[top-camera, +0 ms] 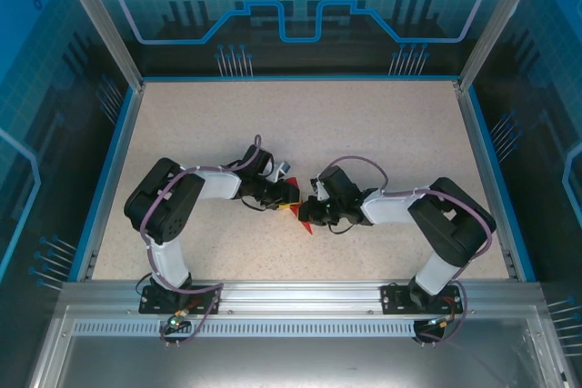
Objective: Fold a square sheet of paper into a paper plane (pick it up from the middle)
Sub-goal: Fold the wing for the fifth time at the center of the table.
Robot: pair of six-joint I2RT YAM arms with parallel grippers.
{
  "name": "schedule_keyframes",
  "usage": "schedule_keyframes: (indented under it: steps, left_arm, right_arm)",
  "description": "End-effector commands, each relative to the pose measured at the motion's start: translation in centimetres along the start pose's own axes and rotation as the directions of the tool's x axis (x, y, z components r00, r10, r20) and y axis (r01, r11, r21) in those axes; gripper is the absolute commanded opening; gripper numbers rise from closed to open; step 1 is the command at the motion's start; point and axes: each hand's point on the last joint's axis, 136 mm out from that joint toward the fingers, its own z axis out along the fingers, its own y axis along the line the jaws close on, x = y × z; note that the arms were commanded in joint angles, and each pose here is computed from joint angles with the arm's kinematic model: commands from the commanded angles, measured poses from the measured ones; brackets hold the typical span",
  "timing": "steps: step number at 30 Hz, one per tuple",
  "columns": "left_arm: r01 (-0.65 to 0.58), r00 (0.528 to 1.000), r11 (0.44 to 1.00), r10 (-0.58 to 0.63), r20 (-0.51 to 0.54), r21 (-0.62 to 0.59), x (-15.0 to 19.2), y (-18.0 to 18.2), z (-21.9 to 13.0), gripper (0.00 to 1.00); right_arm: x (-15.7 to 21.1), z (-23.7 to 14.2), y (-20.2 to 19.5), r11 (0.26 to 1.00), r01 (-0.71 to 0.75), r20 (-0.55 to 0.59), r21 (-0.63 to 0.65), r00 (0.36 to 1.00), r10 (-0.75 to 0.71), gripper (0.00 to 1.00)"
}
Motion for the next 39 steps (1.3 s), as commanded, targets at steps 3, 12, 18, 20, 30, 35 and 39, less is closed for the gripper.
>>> schedule_keyframes:
  steps: [3, 12, 18, 20, 30, 35, 39]
  left_arm:
    - [0.034, 0.998, 0.995, -0.039, -0.055, -0.095, 1.5, 3.2, 1.4, 0.34]
    - [0.028, 0.998, 0.995, -0.034, -0.058, -0.099, 1.5, 3.2, 1.3, 0.34]
    - [0.029, 0.998, 0.995, -0.035, -0.061, -0.098, 1.6, 3.2, 1.4, 0.34]
    - [0.031, 0.998, 0.995, -0.036, -0.06, -0.095, 1.5, 3.2, 1.4, 0.34]
    - [0.028, 0.997, 0.996, -0.034, -0.066, -0.087, 1.6, 2.9, 1.3, 0.34]
    - [0.022, 0.997, 0.996, -0.027, -0.065, -0.082, 1.5, 2.7, 1.2, 0.34]
    - [-0.026, 0.998, 0.999, 0.023, -0.056, -0.048, 1.1, 1.3, 0.7, 0.39]
  right_arm:
    - [0.3, 0.8, -2.6, 0.995, -0.05, -0.025, 0.084, 0.998, 0.052, 0.11]
    - [2.2, 0.1, -3.5, 0.995, -0.074, -0.039, 0.064, 0.996, 0.076, 0.1]
    - [0.1, -0.6, 0.5, 0.999, -0.015, 0.015, -0.043, 1.0, 0.015, 0.12]
    - [-0.5, -0.4, 1.0, 0.998, -0.009, 0.026, -0.054, 1.0, 0.011, 0.13]
    - [-1.4, 1.1, 0.4, 0.997, -0.057, 0.043, -0.054, 0.997, 0.06, 0.14]
    - [0.2, 0.9, -3.3, 0.99, -0.103, 0.015, 0.091, 0.995, 0.102, 0.12]
    - [2.2, 1.1, -5.6, 0.979, -0.149, -0.018, 0.14, 0.988, 0.153, 0.09]
